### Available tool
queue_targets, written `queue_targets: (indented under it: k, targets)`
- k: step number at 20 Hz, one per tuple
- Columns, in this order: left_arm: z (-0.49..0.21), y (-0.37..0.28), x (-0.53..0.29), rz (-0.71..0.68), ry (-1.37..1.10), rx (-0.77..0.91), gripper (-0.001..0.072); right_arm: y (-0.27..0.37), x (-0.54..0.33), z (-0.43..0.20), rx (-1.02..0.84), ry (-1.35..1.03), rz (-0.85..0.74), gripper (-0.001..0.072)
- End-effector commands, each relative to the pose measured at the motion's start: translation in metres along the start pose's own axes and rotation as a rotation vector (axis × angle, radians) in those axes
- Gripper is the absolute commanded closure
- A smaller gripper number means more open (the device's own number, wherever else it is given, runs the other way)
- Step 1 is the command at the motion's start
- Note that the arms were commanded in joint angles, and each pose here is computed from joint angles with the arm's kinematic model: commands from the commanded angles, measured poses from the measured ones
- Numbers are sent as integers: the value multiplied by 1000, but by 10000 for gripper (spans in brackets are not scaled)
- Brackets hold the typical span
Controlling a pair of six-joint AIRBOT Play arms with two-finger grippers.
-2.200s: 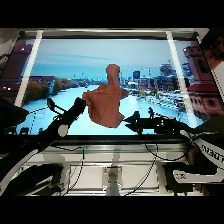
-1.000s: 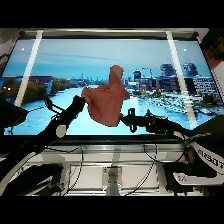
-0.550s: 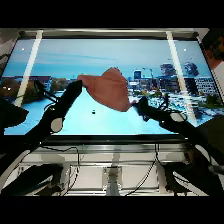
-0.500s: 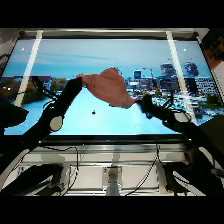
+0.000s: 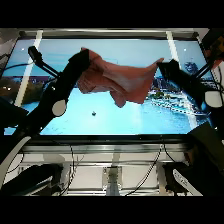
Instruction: Fold the clothes and pants, and hang the long-sleeved shirts on hangers.
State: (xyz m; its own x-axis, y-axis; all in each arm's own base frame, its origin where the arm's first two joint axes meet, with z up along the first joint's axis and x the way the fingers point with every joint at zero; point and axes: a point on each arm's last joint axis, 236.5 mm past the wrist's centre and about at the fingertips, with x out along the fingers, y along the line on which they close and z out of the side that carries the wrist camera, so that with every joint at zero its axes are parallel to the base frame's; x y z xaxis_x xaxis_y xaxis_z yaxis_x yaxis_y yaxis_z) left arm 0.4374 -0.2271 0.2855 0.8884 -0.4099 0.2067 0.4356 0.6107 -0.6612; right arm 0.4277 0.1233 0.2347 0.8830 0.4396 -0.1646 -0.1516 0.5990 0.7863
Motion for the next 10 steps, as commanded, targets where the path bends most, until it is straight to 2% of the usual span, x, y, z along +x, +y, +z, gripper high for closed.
queue_targets:
  k: [1,4,5,7,10]
  targets:
    - [31,-34,21,-73,-79,6,690,45,7,53,-132,-93,61,706]
    - [58,-48,40,-131,-197,1,690,56,21,105,-147,-246,63,705]
    - [66,-48,45,-151,-247,-2,690,57,24,126,-209,-318,46,706]
    - [62,-35,58,-135,-253,-29,690,65,30,156,-267,-395,43,705]
    - [22,-1,75,-50,-136,-29,690,80,44,171,-307,-380,75,705]
